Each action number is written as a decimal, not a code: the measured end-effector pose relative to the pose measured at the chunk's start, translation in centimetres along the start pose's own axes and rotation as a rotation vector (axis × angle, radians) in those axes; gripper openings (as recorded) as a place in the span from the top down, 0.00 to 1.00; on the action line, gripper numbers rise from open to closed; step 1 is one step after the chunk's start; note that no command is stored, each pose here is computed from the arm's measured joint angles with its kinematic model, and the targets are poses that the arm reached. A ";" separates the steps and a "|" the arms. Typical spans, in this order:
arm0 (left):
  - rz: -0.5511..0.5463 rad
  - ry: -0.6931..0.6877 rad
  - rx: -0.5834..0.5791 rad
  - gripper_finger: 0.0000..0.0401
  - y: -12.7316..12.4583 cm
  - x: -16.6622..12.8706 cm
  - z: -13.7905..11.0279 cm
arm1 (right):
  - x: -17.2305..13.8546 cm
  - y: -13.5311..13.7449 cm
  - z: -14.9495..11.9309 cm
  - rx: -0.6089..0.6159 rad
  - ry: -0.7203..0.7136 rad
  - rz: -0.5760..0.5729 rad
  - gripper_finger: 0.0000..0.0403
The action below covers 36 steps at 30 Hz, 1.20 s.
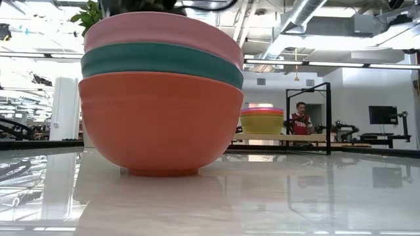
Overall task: Place and stack bowls onto a shelf
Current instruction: Stack the big pink bowl on top of the big blue bowl on the shelf
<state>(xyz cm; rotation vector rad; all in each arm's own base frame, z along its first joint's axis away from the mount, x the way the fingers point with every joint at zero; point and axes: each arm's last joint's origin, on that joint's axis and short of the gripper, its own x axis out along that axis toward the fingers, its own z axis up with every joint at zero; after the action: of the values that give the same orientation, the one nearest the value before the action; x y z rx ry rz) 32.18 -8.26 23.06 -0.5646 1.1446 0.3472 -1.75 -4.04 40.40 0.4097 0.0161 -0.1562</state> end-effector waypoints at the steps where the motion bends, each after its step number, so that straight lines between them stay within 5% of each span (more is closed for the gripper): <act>1: 0.011 0.010 0.000 0.50 0.1 0.3 -0.1 | 0.0 0.0 0.0 0.000 0.000 0.000 0.40; 8: -0.044 0.053 -0.007 0.56 -0.2 0.5 -0.1 | 0.0 0.0 -0.1 -0.008 0.008 0.001 0.40; 18: -0.050 0.070 -0.023 0.97 -0.2 0.5 -0.1 | 0.0 -0.2 -0.4 -0.022 0.032 -0.013 0.40; 36: -0.110 -0.028 -0.131 1.00 -1.8 -3.6 3.0 | 0.0 -0.2 -0.4 -0.023 0.032 -0.015 0.40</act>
<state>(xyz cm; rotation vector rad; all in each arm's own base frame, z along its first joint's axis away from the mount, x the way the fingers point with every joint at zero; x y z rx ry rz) 34.00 -7.87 27.66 -0.7327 1.0640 0.3361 -1.78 -4.06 39.95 0.3895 0.0525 -0.1642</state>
